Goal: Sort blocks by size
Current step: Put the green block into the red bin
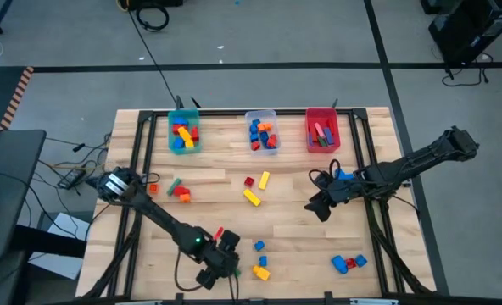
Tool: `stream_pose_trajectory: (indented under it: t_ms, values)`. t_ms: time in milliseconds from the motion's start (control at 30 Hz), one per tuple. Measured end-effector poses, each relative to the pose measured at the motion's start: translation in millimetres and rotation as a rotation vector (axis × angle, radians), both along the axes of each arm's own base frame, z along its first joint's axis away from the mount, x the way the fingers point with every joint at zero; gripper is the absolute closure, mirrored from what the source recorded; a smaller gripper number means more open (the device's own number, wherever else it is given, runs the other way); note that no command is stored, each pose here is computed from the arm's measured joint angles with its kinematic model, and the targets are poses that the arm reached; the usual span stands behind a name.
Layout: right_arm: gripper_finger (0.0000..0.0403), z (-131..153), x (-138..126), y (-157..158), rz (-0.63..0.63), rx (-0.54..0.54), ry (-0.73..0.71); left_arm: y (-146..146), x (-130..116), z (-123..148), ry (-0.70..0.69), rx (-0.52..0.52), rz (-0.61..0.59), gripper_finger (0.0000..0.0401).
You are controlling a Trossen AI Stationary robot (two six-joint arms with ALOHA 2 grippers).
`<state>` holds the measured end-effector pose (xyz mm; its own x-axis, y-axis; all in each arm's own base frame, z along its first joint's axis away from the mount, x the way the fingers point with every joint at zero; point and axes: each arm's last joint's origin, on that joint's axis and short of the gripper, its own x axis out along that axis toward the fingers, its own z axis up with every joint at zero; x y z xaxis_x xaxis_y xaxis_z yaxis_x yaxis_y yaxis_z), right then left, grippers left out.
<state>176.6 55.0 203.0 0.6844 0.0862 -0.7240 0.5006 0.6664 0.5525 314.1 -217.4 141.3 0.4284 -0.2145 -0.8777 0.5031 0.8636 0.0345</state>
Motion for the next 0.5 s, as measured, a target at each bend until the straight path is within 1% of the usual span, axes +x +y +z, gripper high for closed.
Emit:
stream_pose_trajectory:
  t_ms: [133,233,333,500]
  values:
    - [0.0167,0.2,-0.5,2.3,0.011,0.002,-0.003,-0.9,1.5,-6.1,0.021,-0.005,-0.003,0.0188]
    - [0.0167,0.3,-1.0,4.1,0.012,0.012,-0.002,-0.7,1.3,-6.8,0.031,-0.012,0.020,0.0201]
    - [0.0167,0.3,-1.6,5.8,0.021,0.013,-0.002,-0.3,0.8,-5.5,0.035,-0.025,0.072,0.0231]
    - [0.0167,0.3,-2.2,7.6,0.031,0.013,-0.002,4.5,2.6,-2.4,0.029,-0.026,0.098,0.0295]
